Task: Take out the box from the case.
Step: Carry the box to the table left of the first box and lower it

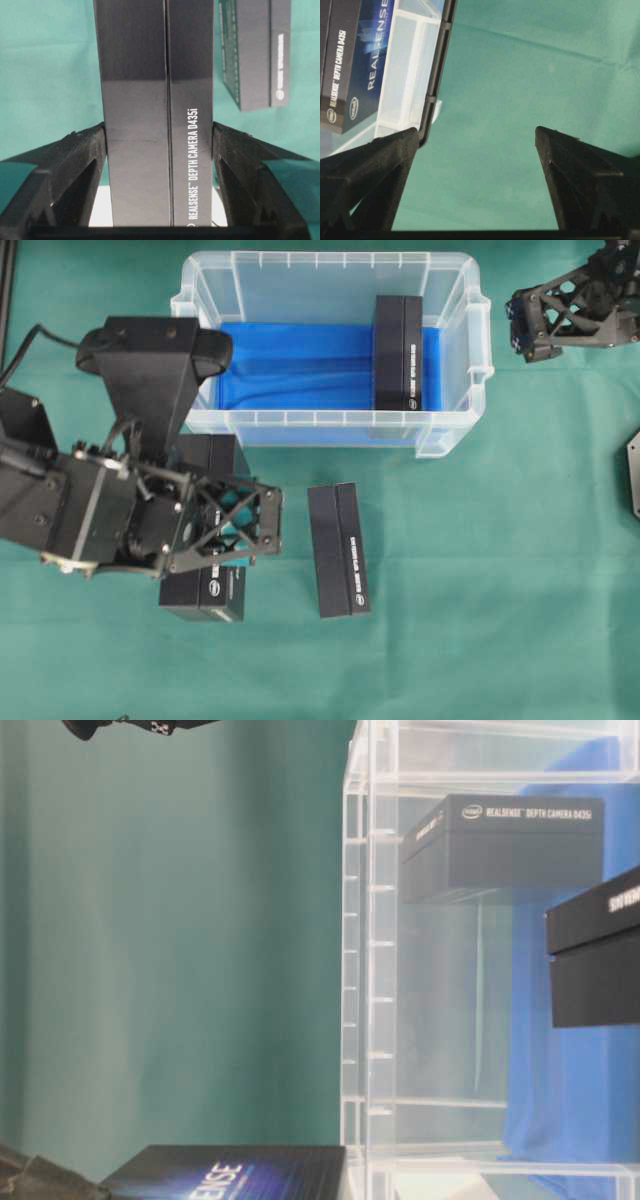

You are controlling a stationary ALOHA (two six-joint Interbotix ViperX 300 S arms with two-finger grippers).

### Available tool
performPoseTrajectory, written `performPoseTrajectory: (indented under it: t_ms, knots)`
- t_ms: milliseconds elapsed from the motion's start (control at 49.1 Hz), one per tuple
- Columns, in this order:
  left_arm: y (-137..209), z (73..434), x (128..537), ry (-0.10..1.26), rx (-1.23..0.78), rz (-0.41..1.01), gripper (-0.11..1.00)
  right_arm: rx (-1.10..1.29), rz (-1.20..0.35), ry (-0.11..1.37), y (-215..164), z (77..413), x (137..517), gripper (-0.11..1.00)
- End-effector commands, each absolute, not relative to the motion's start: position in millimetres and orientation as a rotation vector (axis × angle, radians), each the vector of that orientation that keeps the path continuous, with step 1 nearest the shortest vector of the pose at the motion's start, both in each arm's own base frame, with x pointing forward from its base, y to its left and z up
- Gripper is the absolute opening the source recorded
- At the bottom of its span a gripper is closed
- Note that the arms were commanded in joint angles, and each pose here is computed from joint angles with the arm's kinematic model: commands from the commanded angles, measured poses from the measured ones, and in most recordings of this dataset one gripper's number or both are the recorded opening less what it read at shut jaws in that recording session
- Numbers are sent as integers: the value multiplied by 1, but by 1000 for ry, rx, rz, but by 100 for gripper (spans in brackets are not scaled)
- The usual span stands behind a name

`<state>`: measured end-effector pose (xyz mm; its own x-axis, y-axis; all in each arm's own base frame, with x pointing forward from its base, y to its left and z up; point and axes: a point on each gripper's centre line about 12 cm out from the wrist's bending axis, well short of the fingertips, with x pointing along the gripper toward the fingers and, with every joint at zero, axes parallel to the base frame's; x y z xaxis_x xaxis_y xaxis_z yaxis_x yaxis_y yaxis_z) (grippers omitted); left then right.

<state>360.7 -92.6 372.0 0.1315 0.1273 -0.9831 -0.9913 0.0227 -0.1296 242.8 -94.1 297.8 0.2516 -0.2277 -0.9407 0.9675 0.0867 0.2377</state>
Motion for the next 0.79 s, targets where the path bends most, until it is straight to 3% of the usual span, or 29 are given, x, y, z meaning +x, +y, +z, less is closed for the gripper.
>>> performPoseTrajectory:
  t_ms: [0, 244, 773]
  knots:
    - [-91, 386, 355, 987, -1173, 1137, 63, 1103, -1075, 862, -93, 304, 243, 93]
    - [-86, 368, 357, 965, -1117, 1183, 63, 1102, -1075, 860, -93, 305, 242, 93]
    - [-109, 275, 353, 957, -1145, 1193, 63, 1102, -1075, 860, -93, 305, 242, 93]
